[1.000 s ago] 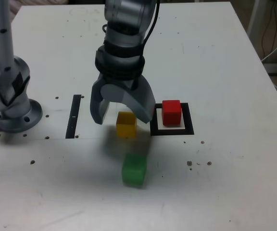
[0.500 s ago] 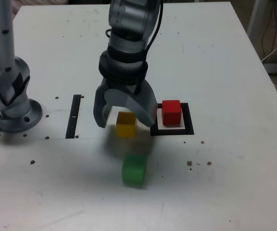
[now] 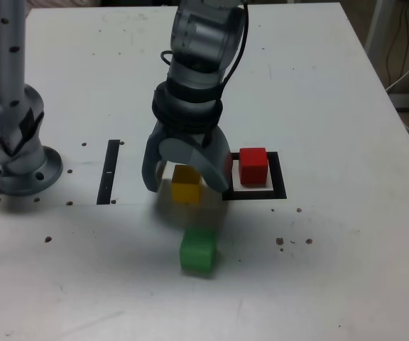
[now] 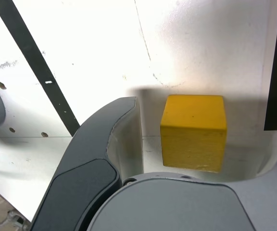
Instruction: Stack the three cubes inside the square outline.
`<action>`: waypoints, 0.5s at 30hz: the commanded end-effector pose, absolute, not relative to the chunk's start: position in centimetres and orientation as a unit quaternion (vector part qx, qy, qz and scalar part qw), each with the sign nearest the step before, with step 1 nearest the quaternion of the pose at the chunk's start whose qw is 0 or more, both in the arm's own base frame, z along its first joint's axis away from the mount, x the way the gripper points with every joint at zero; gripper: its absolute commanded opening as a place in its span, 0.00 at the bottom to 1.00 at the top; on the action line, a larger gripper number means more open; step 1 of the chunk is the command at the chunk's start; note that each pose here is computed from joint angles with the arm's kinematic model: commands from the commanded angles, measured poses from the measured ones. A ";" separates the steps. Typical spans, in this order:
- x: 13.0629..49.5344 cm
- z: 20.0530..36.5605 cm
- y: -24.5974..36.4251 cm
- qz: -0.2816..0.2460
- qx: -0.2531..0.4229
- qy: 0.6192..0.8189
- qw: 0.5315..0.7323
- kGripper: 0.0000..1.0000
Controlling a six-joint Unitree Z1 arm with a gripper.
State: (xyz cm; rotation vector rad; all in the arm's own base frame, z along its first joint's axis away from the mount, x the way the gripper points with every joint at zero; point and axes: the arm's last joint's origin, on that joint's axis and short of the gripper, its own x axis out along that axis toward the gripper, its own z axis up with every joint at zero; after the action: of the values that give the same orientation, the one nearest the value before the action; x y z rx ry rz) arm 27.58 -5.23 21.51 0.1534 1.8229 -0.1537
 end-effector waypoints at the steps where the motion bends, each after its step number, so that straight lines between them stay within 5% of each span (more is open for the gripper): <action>1: 27.7 21.3 -5.2 -0.065 0.067 0.792 0.603 0.89; 10: 27.8 20.5 -5.0 -0.062 0.064 0.801 0.591 0.83; 15: 27.8 20.4 -5.0 -0.063 0.062 0.805 0.586 0.71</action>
State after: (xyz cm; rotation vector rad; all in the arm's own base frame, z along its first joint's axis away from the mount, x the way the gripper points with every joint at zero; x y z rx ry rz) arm 27.82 -4.97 20.44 0.1460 1.8690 -0.1440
